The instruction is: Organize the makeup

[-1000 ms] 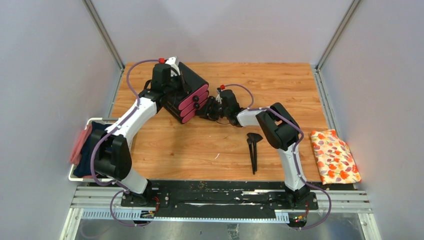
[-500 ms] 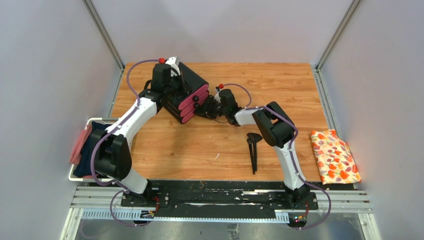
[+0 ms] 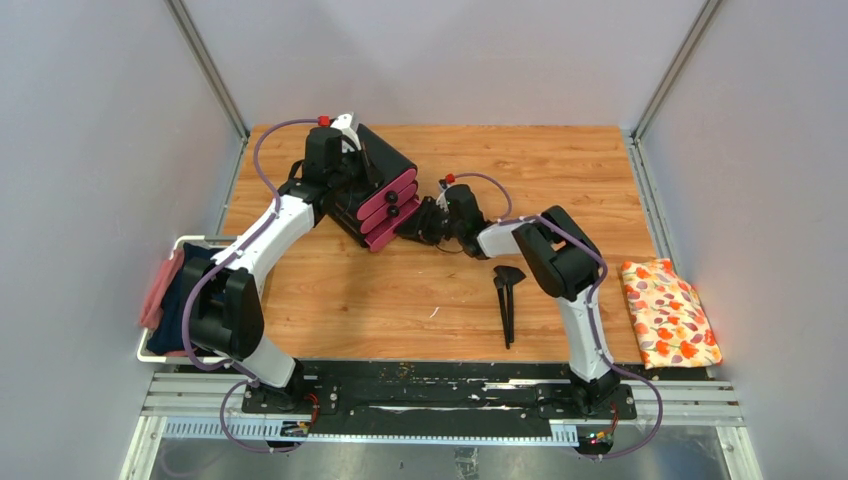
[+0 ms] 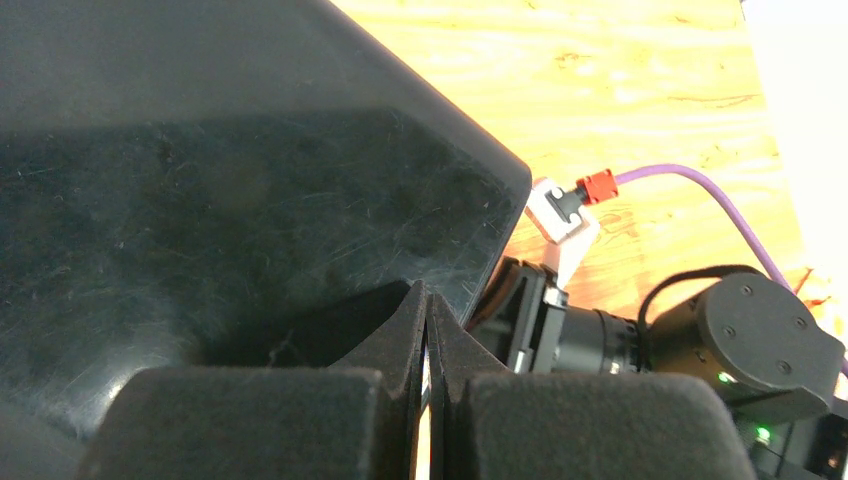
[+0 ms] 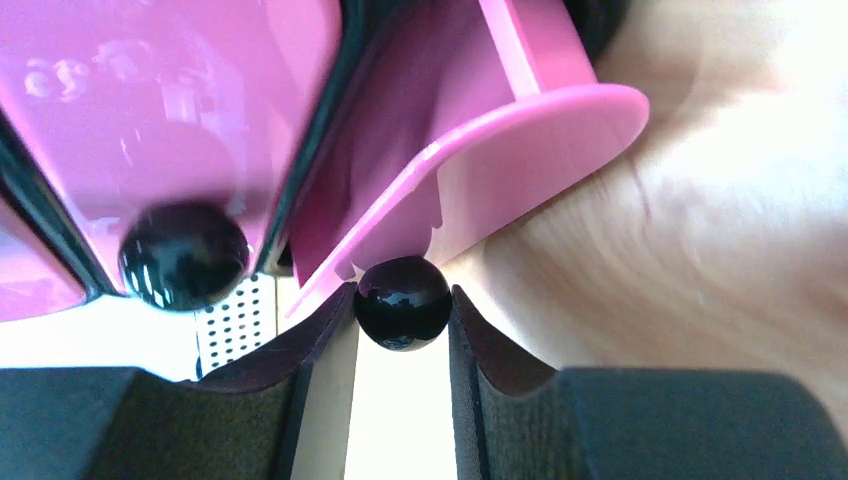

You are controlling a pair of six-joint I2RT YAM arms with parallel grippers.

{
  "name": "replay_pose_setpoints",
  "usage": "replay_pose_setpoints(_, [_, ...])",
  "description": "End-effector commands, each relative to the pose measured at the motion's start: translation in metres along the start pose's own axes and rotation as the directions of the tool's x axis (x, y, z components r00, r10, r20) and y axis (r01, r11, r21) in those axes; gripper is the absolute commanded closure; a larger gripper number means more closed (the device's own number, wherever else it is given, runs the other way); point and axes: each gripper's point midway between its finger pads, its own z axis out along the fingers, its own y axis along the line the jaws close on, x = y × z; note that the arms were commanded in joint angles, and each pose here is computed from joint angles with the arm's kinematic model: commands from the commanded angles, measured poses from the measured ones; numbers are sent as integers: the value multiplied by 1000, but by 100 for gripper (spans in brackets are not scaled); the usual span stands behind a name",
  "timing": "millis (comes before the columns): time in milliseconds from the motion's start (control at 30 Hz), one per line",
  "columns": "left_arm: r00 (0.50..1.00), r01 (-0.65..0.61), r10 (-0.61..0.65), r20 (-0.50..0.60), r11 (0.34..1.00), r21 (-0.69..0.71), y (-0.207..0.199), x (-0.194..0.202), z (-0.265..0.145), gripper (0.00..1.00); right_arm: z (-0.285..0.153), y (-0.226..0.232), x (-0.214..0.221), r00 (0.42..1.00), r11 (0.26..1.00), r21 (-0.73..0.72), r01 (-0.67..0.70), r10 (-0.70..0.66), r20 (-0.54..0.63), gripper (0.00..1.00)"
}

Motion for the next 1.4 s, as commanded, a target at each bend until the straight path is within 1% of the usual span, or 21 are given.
replay_pose_setpoints(0, [975, 19, -41, -217, 995, -103, 34, 69, 3, 100, -27, 0, -2, 999, 999, 25, 22, -23, 39, 100])
replay_pose_setpoints(267, [977, 20, -41, -211, 995, -100, 33, 67, 1, 100, -54, 4, 10, 999, 999, 36, 31, -32, 34, 100])
replay_pose_setpoints(467, [977, 21, -41, -209, 995, -99, 32, 65, 0, 100, -71, -2, 20, 999, 996, 78, 42, -44, 28, 100])
replay_pose_setpoints(633, [977, 26, -45, -207, 995, -94, 30, 64, 0, 100, -72, -5, 27, 998, 994, 95, 52, -49, -28, 99])
replay_pose_setpoints(700, [977, 27, -46, -208, 995, -94, 30, 64, 0, 100, -69, -7, 31, 997, 992, 112, 58, -51, -64, 90])
replay_pose_setpoints(733, [977, 25, -45, -208, 995, -95, 30, 64, 0, 100, -69, -7, 31, 996, 990, 125, 72, -63, -70, 84])
replay_pose_setpoints(767, [977, 24, -43, -207, 995, -95, 30, 64, -1, 100, -69, -7, 32, 994, 987, 137, 90, -80, -79, 76])
replay_pose_setpoints(833, [978, 18, -39, -205, 995, -102, 32, 63, -2, 100, -72, -6, 31, 990, 977, 173, 125, -111, -88, 68])
replay_pose_setpoints(900, [978, 18, -39, -204, 995, -102, 31, 63, -3, 100, -76, -4, 26, 987, 967, 204, 154, -140, -79, 63])
replay_pose_setpoints(967, [978, 22, -41, -204, 995, -97, 30, 63, -2, 100, -83, -3, 24, 983, 957, 230, 179, -165, -81, 56])
replay_pose_setpoints(1067, [977, 28, -46, -209, 996, -91, 29, 65, -1, 100, -91, 0, 21, 978, 945, 255, 206, -191, -82, 50])
replay_pose_setpoints(1100, [976, 29, -48, -212, 996, -90, 29, 66, -1, 100, -94, 1, 21, 977, 941, 262, 212, -196, -86, 43])
replay_pose_setpoints(1233, [976, 31, -49, -210, 996, -87, 29, 65, -1, 100, -104, 5, 24, 971, 933, 270, 237, -216, -105, 42])
replay_pose_setpoints(1300, [977, 29, -47, -208, 996, -88, 29, 65, -1, 100, -115, 2, 21, 966, 907, 334, 257, -235, -105, 42])
replay_pose_setpoints(1367, [978, 25, -43, -204, 995, -93, 30, 63, -2, 100, -136, -5, 21, 958, 851, 440, 287, -254, -134, 45])
